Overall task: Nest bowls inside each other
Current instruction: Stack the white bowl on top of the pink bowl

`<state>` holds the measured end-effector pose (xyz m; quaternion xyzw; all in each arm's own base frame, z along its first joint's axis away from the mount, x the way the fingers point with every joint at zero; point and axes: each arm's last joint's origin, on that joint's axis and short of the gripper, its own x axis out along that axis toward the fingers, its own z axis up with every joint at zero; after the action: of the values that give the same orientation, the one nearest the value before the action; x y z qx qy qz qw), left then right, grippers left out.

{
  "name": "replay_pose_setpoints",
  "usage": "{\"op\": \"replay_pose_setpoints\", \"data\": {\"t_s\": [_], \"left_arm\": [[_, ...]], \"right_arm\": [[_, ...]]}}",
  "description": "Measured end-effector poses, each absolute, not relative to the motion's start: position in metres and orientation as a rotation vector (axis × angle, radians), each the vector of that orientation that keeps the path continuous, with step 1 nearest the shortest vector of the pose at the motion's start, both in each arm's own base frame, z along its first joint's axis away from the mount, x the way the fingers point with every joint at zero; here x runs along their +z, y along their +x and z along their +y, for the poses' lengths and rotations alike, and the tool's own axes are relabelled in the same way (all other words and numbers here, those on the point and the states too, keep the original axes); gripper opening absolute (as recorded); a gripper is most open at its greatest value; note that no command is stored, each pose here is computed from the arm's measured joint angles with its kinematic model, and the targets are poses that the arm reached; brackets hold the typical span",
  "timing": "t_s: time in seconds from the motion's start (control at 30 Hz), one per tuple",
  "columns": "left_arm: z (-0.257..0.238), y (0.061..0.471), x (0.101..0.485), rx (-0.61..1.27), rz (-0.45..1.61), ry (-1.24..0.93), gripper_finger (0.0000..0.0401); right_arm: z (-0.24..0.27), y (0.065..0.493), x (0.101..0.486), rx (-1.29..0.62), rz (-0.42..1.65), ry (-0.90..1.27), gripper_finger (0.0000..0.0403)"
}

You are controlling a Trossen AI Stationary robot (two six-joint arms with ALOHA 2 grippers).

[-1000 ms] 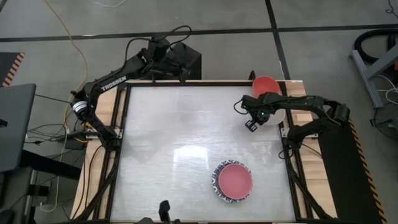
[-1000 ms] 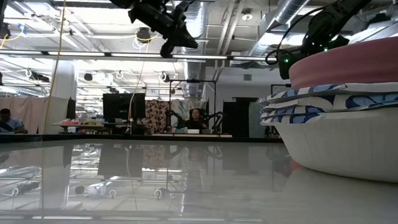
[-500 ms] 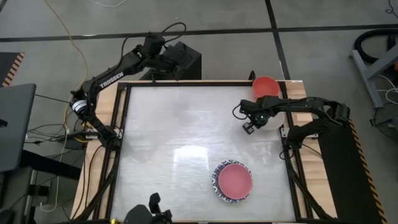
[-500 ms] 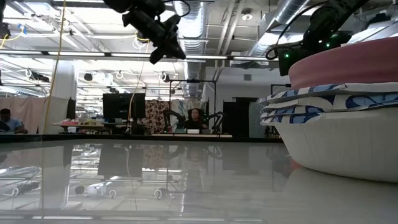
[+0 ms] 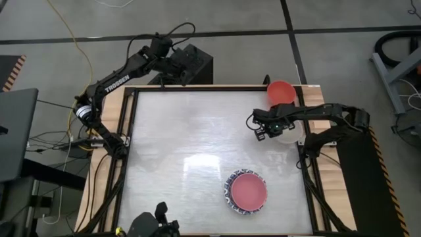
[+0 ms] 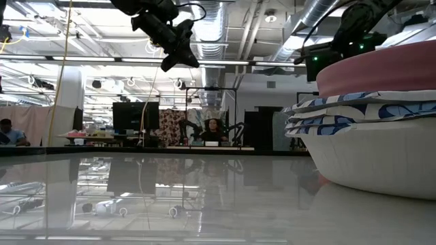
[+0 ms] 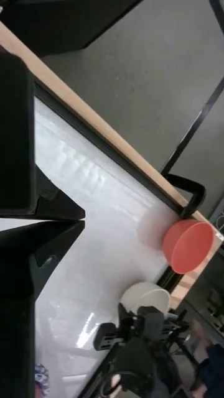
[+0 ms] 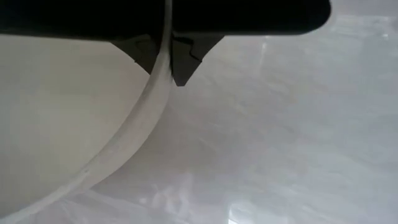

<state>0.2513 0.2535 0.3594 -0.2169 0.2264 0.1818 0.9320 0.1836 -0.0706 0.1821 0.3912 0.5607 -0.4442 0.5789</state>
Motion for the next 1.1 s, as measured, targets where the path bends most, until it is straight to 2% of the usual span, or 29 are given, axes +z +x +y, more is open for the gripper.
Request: {"op": "replay_pose_setpoints", "data": {"t_s": [0.23, 0.5, 0.87, 1.1], "left_arm": [[0.252, 0.252, 0.359, 0.298, 0.464, -0.420, 0.0000], [0.253, 0.255, 0.353, 0.248, 0.455, -0.396, 0.0000], [0.237, 0.240, 0.284, 0.263, 0.427, -0.515, 0.0000], [0.207, 0.221, 0.258, 0.290, 0.300, -0.589, 0.0000]], "right_arm": [[-0.071, 0.187, 0.182, -1.012, 1.280, 0.933, 0.0006], [-0.074, 0.199, 0.199, -0.958, 1.209, 0.923, 0.0006], [-0.067, 0.204, 0.206, -0.936, 1.208, 0.885, 0.0006], [-0.062, 0.206, 0.207, -0.919, 1.211, 0.874, 0.0006]]}}
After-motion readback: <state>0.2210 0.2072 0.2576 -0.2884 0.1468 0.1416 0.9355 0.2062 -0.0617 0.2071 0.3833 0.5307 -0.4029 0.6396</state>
